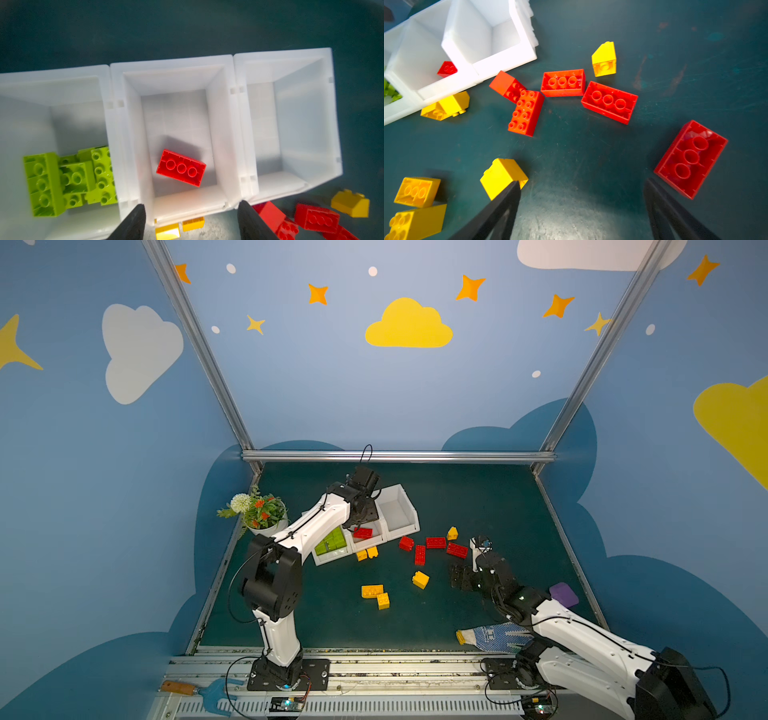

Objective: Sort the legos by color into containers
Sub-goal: 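Carry the red brick with the left gripper into the middle compartment and release, then withdraw the left arm while the right gripper reaches to a red brick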

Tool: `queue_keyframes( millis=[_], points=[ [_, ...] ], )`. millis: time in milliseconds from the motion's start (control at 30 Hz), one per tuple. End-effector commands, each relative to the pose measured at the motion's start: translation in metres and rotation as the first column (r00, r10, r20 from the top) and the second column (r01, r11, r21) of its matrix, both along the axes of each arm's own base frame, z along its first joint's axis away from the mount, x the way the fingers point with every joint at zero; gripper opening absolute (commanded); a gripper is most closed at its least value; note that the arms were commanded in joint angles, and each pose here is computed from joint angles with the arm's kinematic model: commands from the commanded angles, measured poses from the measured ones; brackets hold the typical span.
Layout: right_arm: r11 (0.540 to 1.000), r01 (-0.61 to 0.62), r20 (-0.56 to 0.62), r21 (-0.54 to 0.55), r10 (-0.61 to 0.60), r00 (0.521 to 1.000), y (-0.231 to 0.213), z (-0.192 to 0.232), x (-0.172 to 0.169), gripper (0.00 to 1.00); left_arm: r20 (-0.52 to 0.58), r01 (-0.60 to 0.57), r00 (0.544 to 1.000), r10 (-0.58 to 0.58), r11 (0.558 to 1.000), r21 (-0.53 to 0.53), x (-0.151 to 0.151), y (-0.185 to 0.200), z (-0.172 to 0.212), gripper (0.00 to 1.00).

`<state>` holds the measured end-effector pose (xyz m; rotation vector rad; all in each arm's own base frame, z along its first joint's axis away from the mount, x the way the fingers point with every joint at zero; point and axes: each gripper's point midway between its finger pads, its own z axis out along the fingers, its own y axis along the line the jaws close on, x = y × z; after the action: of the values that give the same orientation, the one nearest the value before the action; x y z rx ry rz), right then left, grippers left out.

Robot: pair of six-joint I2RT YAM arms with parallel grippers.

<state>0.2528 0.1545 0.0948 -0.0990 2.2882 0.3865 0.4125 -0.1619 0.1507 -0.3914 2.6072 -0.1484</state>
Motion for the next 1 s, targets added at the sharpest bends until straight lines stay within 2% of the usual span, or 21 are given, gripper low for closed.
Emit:
queue_keyframes(
  millis=[0,167,333,433,500,733,967],
  points=[
    [0.996,-0.094,0.041,-0.006,0.094,0.995,0.017,0.022,0.007,0.9,0.084,0.011,0.996,-0.007,0.999,-0.046,-0.024,0.009,0.047,0.75],
    [0.968,-0.251,0.047,-0.003,0.251,0.967,0.044,0.036,0.007,0.9,0.204,0.05,0.979,-0.029,0.994,-0.102,-0.064,0.024,0.087,0.83],
    [0.932,-0.362,0.044,0.027,0.361,0.932,0.072,0.042,0.012,0.9,0.38,0.116,0.923,-0.055,0.984,-0.138,-0.11,0.044,0.117,0.97],
    [0.914,-0.405,0.002,0.023,0.405,0.914,0.085,0.033,0.017,0.9,0.444,0.119,0.894,-0.054,0.985,-0.122,-0.137,0.063,0.128,1.0],
    [0.901,-0.433,0.003,0.016,0.433,0.901,0.097,0.039,0.027,0.9,0.461,0.123,0.885,-0.059,0.986,-0.109,-0.154,0.072,0.129,1.0],
    [0.88,-0.473,-0.089,-0.046,0.468,0.879,0.116,0.016,0.051,0.88,0.473,0.117,0.879,-0.066,0.99,-0.079,-0.199,0.098,0.111,1.0],
    [0.85,-0.52,-0.156,-0.085,0.504,0.849,0.131,-0.006,0.066,0.85,0.513,0.095,0.857,-0.035,0.991,-0.091,-0.215,0.11,0.102,1.0]
  ],
)
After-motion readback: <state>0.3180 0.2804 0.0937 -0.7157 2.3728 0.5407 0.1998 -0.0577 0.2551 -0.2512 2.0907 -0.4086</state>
